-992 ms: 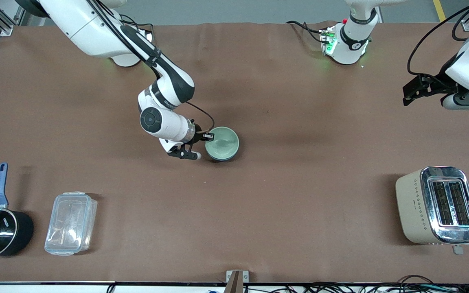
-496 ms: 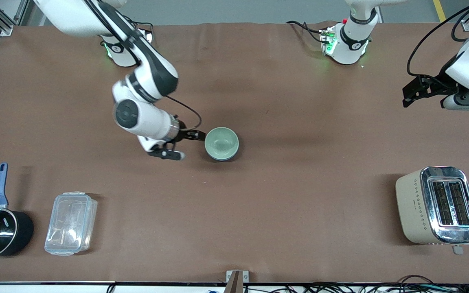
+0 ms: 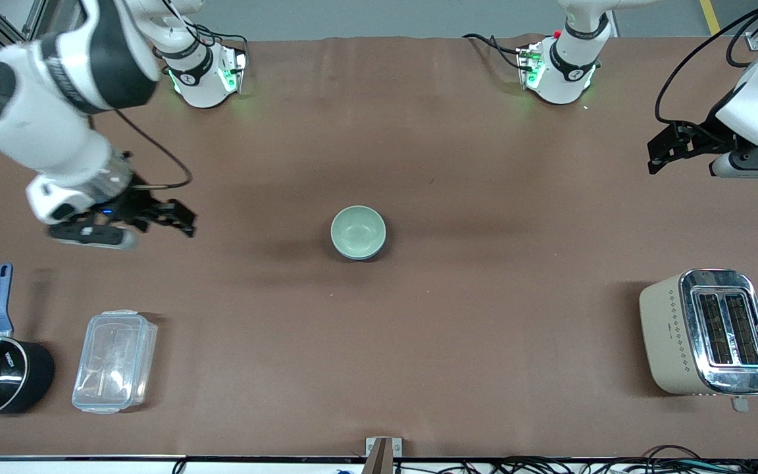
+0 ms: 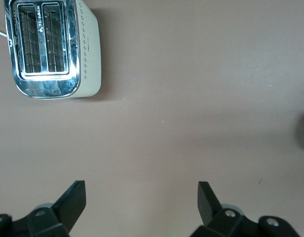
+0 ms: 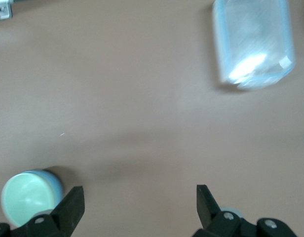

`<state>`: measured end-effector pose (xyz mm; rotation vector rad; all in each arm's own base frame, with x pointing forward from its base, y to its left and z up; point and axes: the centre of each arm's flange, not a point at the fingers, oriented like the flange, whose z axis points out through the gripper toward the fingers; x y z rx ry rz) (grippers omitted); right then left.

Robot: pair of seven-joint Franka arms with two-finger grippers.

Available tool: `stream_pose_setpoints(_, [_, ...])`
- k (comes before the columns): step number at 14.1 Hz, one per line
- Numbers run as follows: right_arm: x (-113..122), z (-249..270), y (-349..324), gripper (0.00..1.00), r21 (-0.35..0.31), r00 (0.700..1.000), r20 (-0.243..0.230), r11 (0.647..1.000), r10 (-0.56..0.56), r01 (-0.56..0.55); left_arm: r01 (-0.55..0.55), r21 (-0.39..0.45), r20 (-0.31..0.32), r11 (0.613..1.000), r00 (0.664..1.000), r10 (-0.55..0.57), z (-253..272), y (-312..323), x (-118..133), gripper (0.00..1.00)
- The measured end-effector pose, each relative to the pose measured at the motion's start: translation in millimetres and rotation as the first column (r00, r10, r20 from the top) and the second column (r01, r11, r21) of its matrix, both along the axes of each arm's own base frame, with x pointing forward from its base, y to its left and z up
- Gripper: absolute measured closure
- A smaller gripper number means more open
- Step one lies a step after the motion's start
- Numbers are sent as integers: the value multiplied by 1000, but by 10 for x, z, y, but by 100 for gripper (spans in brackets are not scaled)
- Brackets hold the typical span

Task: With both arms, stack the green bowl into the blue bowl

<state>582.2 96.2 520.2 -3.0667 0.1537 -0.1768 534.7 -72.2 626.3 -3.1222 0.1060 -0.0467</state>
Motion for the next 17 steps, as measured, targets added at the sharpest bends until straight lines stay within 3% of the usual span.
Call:
stream_pose_setpoints(3, [-46,335,-753,0,-33,997,25,997,70,-69,0,-1,4,1000,1000,0,5,-2,4,0])
stream_pose_setpoints(6, [-281,864,-1170,0,-37,996,-19,996,83,-84,0,-1,8,1000,1000,0,12,-3,7,0])
stream_pose_setpoints(9, [-441,1430,-1281,0,-69,997,-17,995,72,-73,1,-2,12,1000,1000,-1,30,-3,8,0])
stream_pose_setpoints(12, [-623,1813,-1299,0,-86,996,-65,994,66,-72,1,-2,15,1000,1000,-1,44,-4,9,0])
stream_pose_setpoints(17, [-565,1780,-1315,0,-85,993,-97,994,63,-71,1,-2,15,1000,1000,-1,45,-8,9,0])
